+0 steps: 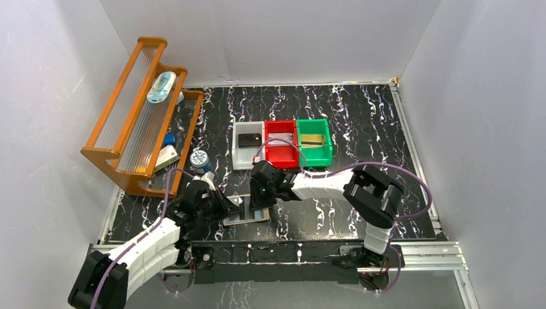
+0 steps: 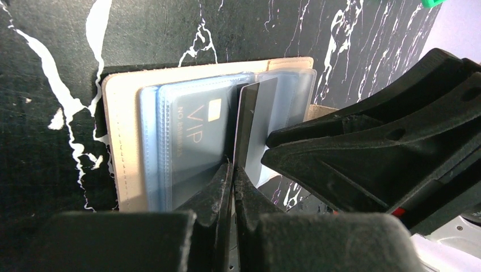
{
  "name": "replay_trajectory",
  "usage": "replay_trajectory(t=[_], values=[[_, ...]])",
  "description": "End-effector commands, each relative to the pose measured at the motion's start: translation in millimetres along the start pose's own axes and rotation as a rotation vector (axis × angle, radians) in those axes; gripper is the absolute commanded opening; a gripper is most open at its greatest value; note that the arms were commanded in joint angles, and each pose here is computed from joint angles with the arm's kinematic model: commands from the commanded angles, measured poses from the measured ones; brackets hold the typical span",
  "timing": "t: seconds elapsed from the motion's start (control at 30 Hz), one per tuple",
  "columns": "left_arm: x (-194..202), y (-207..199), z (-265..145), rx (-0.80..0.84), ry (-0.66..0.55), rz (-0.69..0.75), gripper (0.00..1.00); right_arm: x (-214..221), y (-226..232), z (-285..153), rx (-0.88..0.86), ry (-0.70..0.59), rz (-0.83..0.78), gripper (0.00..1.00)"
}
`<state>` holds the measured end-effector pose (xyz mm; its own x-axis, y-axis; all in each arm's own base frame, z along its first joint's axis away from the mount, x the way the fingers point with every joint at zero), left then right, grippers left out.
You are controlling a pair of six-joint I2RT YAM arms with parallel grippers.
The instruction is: Take the credit cards out of the card holder
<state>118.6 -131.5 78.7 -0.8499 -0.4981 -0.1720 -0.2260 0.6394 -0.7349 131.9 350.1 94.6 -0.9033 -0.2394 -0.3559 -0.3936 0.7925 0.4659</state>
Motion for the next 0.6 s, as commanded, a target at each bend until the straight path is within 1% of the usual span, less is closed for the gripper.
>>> replay_trajectory(t=[0.0, 0.2, 0.3, 0.47, 0.57], values=[[1.2, -1.9, -1.8, 0.02, 0.025, 0.015, 0.01, 21.8, -27.3, 17.5, 0.11, 0.051, 0.076, 0.31], [4.1, -4.1, 0.5, 0.079, 0.042, -0.008, 0.12, 33.8, -41.0, 14.4, 0.14, 0.059, 0.124, 0.28], [7.4, -3.0, 3.2, 0.115, 0.059, -0.036, 0.15, 38.1, -44.9, 16.5, 0.12, 0.07, 0.139, 0.27], [8.5, -4.9, 5.6, 0.148, 0.076, -0.046, 0.14, 40.5, -49.8, 15.9, 0.1, 0.073, 0.156, 0.27], [7.8, -2.5, 5.2, 0.108, 0.072, -0.047, 0.05, 40.9, -51.7, 15.9, 0.104, 0.074, 0.161, 0.27]])
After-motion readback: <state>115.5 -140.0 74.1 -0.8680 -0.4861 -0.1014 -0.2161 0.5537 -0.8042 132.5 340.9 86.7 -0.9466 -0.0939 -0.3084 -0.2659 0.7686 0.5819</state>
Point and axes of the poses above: each gripper's point midway between its finger pads, its own z axis out along the fingers, its own y axis along the line the jaws close on, x = y × z, the point moved 8 cm from there along -z, back along the fingers, and after that the axes turned 4 degrees about -z, right-handed, at the moved point
